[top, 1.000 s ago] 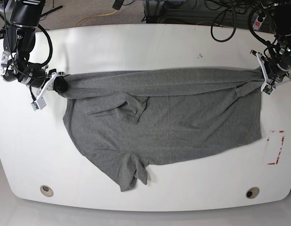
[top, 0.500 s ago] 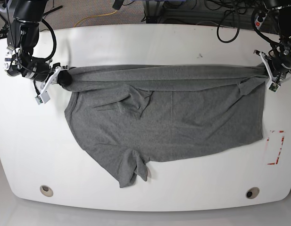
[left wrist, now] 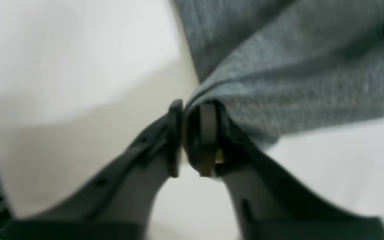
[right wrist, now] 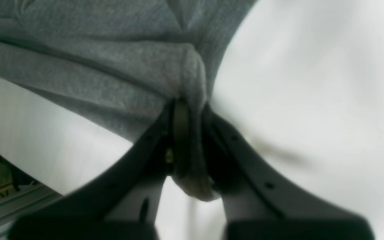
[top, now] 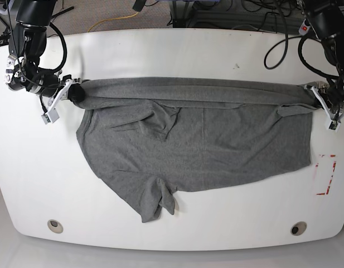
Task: Fold the T-shirt properly
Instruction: 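Lay the stretched shirt edge down on the table with both grippers, then release the left gripper and regrasp the shirt edge nearer the middle, then pull the shirt edge with the left gripper away from the right gripper, then release and regrasp the shirt edge with the right gripper, pulling it outward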
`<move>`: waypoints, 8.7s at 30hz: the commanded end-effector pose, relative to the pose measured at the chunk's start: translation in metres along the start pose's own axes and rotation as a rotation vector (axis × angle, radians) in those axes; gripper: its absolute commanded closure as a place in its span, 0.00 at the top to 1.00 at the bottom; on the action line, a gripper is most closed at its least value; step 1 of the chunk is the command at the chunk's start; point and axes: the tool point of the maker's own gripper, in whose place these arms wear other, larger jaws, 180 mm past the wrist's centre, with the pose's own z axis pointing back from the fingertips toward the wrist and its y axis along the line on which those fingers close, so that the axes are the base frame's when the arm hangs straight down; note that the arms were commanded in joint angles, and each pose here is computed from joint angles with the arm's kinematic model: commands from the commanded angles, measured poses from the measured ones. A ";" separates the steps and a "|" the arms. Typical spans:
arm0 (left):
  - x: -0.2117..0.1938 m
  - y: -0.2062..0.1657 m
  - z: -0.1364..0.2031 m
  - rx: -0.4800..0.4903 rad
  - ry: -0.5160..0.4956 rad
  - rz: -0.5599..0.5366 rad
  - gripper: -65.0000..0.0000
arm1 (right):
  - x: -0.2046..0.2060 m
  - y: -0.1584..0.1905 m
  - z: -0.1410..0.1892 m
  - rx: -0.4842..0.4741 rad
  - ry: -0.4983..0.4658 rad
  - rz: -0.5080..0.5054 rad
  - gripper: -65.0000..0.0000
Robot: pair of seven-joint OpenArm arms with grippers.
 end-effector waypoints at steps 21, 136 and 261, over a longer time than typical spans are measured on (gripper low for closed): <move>0.035 -0.039 0.013 -0.337 -0.071 0.038 0.69 | 0.019 0.003 0.004 0.007 -0.063 0.007 0.03; 0.067 -0.014 0.007 0.022 0.024 -0.194 0.04 | 0.023 0.018 -0.007 0.051 -0.109 -0.039 0.03; -0.034 -0.029 0.003 -0.009 0.071 -0.141 0.58 | 0.090 0.056 -0.081 0.203 -0.151 -0.014 0.00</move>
